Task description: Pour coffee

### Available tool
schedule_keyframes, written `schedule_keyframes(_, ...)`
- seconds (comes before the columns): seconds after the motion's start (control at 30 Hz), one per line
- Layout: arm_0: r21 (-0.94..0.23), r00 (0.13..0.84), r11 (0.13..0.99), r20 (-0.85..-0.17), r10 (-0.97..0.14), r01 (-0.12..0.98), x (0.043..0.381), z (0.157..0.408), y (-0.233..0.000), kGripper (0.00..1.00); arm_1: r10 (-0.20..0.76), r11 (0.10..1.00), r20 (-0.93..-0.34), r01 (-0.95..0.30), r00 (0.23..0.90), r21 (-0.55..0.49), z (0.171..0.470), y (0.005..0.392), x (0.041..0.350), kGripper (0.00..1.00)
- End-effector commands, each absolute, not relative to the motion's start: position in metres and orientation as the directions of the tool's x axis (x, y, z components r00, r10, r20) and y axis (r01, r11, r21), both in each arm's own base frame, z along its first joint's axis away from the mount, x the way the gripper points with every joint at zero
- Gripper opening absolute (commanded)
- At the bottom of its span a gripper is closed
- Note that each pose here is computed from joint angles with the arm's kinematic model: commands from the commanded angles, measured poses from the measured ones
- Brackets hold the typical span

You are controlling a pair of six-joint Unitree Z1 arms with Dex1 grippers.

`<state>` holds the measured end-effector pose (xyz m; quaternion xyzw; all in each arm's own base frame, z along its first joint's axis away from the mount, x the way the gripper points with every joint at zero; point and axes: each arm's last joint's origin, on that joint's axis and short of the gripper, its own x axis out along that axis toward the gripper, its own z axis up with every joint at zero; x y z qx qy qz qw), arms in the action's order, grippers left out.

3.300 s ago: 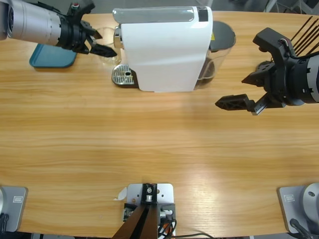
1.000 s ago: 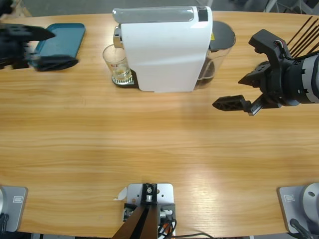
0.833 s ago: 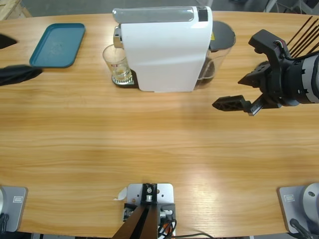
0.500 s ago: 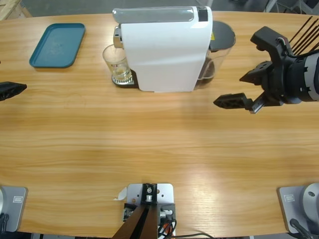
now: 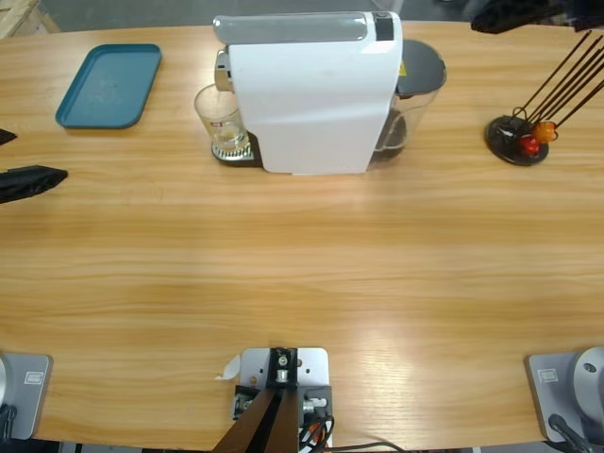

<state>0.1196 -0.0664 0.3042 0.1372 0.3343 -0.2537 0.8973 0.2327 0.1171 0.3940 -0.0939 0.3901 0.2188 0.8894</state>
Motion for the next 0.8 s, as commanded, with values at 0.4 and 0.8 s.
schedule_keyframes(0.4,0.043,0.579,0.848,-0.749,-0.322,0.528,0.129,0.271,-0.074,0.895,0.399,0.736,-0.809,-0.677,0.431,0.002,0.399,0.167,0.291,0.000)
schedule_keyframes(0.8,0.047,0.586,0.850,-0.744,-0.321,0.525,0.128,0.272,-0.073,0.885,0.411,0.652,-0.839,-0.758,0.355,-0.002,0.403,0.207,0.302,0.000)
